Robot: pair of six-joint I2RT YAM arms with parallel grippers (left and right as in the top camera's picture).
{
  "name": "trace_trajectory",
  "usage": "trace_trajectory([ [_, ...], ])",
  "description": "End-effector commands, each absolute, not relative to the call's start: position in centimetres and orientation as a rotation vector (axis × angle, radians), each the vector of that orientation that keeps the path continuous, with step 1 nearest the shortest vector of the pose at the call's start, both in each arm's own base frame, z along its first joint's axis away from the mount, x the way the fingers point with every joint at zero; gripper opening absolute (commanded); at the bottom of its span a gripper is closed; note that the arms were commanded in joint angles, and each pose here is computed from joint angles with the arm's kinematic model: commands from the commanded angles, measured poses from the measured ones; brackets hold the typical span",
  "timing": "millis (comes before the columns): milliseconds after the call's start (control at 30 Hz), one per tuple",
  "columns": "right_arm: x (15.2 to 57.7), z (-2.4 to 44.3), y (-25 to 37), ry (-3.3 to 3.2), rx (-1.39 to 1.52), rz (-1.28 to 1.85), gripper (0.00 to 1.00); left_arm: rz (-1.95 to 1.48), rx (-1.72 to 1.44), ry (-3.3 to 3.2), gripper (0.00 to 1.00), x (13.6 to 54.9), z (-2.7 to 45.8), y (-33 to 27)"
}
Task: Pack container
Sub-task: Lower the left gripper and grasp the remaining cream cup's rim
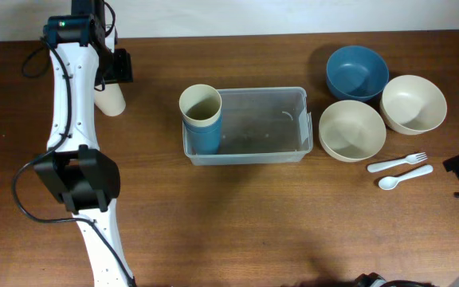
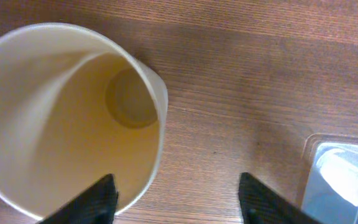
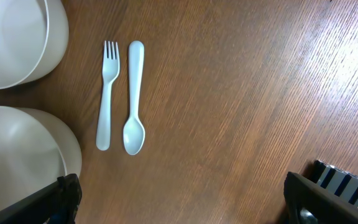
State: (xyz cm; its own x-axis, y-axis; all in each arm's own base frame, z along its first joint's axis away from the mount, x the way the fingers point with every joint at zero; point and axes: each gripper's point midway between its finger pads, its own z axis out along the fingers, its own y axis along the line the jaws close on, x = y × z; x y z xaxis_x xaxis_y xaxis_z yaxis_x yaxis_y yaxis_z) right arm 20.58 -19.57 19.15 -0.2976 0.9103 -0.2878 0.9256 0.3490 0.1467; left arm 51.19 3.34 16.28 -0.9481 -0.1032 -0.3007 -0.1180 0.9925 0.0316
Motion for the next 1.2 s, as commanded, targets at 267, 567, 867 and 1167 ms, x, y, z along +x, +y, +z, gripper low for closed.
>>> trace_trajectory([
  [267,20.3,19.0,-19.9,2.287,1.647,-0.084,0.99,0.070,-0.154,2.845,0.42,51.5,15.4,3.4],
  [567,20.3,19.0,-19.9,2.287,1.647,-0.084,0.99,0.091,-0.159,2.849,0.39,51.4,15.4,3.7],
  [867,20.3,19.0,-19.9,2.287,1.647,-0.084,0.99,0.137,-0.181,2.872,0.35,50.8,15.1,4.8],
  [1167,20.3,19.0,-19.9,2.287,1.647,-0.084,0.99,0.139,-0.180,2.901,0.28,50.7,13.9,4.8],
])
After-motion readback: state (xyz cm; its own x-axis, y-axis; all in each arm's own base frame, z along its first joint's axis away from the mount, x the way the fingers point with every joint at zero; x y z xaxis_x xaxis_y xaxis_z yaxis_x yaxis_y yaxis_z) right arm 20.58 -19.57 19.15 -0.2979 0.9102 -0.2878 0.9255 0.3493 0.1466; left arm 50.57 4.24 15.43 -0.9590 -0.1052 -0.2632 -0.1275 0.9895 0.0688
